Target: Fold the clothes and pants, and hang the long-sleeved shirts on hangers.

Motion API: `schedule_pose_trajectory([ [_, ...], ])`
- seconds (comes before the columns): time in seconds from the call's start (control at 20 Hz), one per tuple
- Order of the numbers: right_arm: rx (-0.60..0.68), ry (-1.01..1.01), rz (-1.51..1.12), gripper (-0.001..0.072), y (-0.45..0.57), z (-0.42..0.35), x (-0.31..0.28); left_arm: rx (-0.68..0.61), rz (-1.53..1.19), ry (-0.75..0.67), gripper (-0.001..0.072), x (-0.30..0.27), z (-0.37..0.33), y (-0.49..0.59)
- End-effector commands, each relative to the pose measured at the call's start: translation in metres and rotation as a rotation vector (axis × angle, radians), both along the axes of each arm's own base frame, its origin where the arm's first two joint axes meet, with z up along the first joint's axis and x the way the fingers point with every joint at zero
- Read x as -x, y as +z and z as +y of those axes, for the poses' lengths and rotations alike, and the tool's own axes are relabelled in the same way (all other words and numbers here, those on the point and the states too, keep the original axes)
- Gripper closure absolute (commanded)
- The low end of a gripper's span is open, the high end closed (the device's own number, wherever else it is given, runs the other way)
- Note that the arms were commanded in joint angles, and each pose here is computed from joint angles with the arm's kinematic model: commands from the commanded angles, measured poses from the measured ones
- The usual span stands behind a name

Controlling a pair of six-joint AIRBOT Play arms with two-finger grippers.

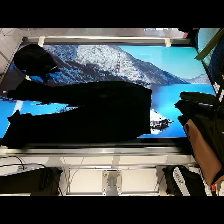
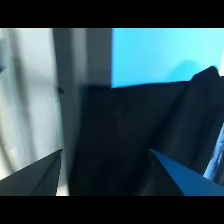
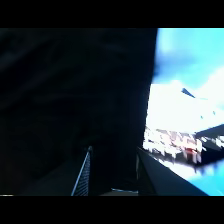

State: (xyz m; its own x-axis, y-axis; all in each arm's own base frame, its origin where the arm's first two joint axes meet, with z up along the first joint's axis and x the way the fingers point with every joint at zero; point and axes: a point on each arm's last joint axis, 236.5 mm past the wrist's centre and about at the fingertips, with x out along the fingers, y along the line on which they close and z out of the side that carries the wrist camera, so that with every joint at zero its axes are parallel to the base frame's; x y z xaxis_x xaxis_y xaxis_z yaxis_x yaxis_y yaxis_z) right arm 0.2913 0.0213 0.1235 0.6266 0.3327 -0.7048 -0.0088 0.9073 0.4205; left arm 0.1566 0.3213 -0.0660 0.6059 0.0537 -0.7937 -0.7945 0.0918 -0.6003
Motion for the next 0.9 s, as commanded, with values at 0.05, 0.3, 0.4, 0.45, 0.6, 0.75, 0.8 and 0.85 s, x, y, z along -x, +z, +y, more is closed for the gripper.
schedule_pose_trajectory([
  [0.05,-0.063,0.002,-0.026,0.0378,0.009,0.011,-0.004,0.042,-0.005,-0.074,0.0152,-0.029,-0.011,-0.028],
  [0.3,-0.08,0.008,-0.028,0.0379,0.011,0.015,-0.004,0.022,0.04,-0.074,0.0223,-0.024,-0.005,-0.039],
  [0.4,-0.093,0.008,-0.036,0.0379,0.014,0.016,-0.005,0.004,0.053,-0.081,0.023,-0.025,-0.003,-0.04],
  [0.45,-0.098,0.008,-0.04,0.0379,0.015,0.017,-0.006,-0.005,0.056,-0.082,0.0319,-0.028,-0.002,-0.04],
  [0.6,-0.104,0.004,-0.036,0.0379,0.015,0.017,-0.005,-0.037,0.064,-0.104,0.0701,-0.037,0.0,-0.041],
  [0.75,-0.118,0.004,-0.016,0.0378,0.013,0.02,-0.002,-0.06,0.068,-0.116,0.07,-0.044,0.002,-0.04],
  [0.8,-0.121,0.015,-0.001,0.0378,0.011,0.022,0.001,-0.058,0.06,-0.126,0.0667,-0.046,0.002,-0.035],
  [0.85,-0.124,0.025,0.013,0.0379,0.009,0.024,0.005,-0.056,0.051,-0.15,0.0285,-0.046,0.004,-0.026],
])
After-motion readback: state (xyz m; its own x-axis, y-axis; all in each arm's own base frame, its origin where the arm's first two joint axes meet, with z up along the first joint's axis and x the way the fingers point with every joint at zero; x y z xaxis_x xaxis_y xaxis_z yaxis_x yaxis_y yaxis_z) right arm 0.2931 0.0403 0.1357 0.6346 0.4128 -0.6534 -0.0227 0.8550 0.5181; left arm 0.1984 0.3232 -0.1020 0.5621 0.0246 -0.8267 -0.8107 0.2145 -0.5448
